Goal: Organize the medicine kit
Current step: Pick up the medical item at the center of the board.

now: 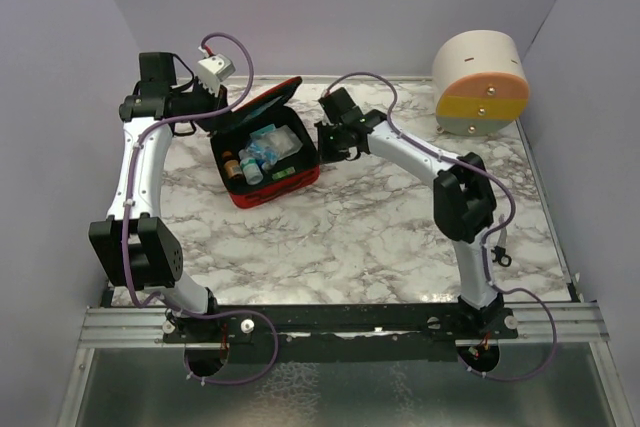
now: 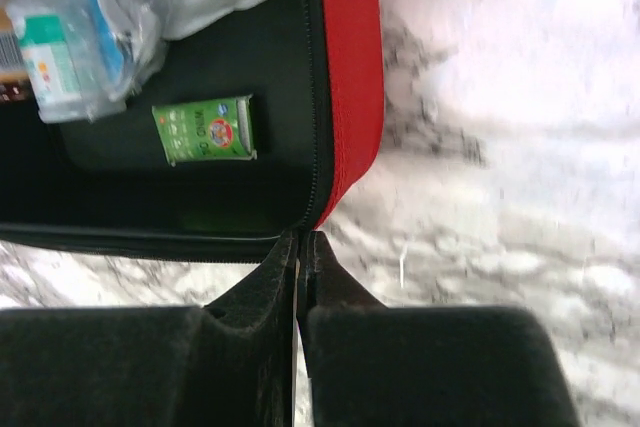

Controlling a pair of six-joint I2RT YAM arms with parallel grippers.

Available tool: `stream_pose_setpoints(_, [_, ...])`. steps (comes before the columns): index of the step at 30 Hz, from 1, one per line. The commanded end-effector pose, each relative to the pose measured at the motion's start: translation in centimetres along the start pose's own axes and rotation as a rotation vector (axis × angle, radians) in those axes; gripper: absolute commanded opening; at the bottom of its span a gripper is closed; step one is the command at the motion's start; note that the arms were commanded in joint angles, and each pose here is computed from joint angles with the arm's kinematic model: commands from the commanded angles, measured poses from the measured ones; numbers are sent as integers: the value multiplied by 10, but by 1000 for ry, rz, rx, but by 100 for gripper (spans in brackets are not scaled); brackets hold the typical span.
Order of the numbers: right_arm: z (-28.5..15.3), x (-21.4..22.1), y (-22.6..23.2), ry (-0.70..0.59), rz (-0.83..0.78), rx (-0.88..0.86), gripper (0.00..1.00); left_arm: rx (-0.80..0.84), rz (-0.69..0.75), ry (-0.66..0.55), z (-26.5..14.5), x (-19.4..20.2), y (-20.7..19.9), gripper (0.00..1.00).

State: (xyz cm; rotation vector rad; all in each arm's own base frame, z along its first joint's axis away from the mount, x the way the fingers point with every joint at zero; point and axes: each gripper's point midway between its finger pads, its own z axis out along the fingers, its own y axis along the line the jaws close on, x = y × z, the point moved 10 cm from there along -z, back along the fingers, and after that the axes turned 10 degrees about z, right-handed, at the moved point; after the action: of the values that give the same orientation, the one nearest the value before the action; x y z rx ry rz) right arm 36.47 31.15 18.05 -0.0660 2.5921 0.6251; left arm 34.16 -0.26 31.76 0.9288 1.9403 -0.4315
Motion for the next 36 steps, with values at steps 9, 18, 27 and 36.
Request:
stream_pose_setpoints(9, [-41,76,-57,176,60,277,1,41,-46,-6,7,-1,2,0])
stream_pose_setpoints(18, [-67,104,-74,203,116,336,1,56,-39,-9,8,0,-3,0])
stream_pose_setpoints(27, [-87,113,-79,163,141,323,1,52,-20,-17,5,-3,-3,0])
stream_pose_setpoints(36, [-169,46,-45,-247,159,332,28,55,-3,-21,2,-2,-8,0])
